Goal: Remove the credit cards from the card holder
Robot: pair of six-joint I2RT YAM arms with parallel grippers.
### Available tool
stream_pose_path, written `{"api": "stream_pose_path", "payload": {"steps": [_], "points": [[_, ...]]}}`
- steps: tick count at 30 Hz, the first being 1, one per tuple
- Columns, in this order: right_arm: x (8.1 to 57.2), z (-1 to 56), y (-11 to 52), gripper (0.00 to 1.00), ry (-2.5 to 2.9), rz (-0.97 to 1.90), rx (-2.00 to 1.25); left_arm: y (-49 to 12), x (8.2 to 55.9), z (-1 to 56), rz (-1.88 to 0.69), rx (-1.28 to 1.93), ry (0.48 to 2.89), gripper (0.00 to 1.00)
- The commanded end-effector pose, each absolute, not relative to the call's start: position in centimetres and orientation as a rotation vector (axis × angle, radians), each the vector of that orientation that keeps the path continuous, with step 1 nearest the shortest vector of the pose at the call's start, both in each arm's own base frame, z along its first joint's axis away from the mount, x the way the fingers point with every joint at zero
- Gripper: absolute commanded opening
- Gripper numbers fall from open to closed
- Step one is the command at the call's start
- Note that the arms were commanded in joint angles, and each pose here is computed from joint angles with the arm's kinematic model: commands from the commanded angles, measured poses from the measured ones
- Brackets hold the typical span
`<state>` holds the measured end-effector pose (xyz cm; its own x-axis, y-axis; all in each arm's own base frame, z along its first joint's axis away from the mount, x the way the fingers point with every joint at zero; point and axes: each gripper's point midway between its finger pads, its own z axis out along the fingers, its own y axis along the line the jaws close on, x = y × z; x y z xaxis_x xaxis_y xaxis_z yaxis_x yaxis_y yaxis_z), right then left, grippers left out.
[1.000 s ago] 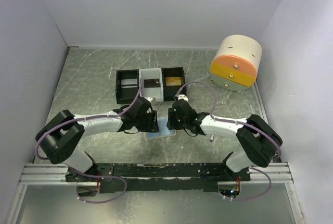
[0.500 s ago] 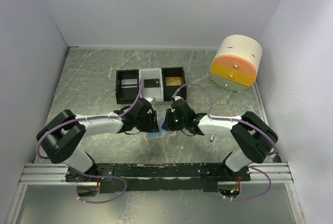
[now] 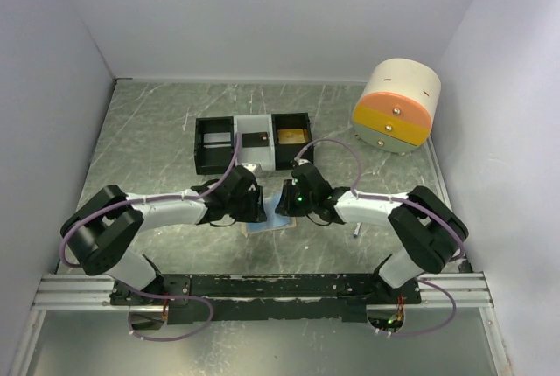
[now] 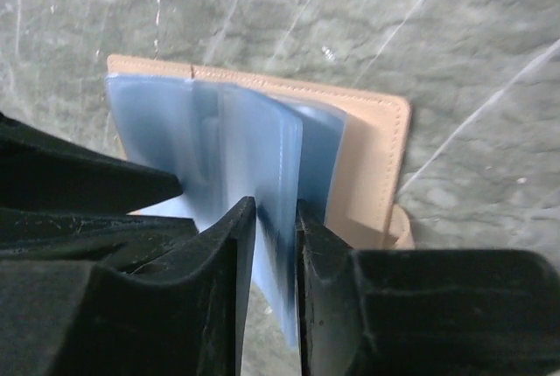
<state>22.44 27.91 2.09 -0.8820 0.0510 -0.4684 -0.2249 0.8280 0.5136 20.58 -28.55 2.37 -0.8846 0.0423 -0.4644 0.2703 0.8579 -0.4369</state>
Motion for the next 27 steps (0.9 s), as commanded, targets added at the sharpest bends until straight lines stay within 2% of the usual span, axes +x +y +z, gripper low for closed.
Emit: {"api": "stream_pose_path", "payload": {"steps": [1,4,6,17,20,24,27], "points": [[23.5,1.8,25.6,0.22,2.543,0.593,-0.167,-26.9,20.2,1.3,-0.588,0.225,2.616,0.46],[23.2,1.5,25.7,0.15,2.55,0.608,-0.195,-27.0,20.2,1.3,-0.586,0.231,2.619,0.45],[23.1,1.2,25.5,0.01,2.56,0.587,-0.202,-26.9,20.2,1.2,-0.579,0.233,2.62,0.45],[23.8,0.8,24.3,0.0,2.526,0.152,-0.33,-26.6,20.6,1.6,-0.543,0.225,2.607,0.43],[24.1,1.4,24.2,0.07,2.506,0.144,-0.314,-26.5,20.9,2.1,-0.53,0.211,2.589,0.45],[24.9,3.9,25.0,0.3,2.435,0.249,-0.309,-26.2,21.2,3.1,-0.533,0.187,2.549,0.5],[25.9,6.3,26.1,0.34,2.382,0.424,-0.302,-26.1,21.7,4.4,-0.547,0.161,2.497,0.58]]}}
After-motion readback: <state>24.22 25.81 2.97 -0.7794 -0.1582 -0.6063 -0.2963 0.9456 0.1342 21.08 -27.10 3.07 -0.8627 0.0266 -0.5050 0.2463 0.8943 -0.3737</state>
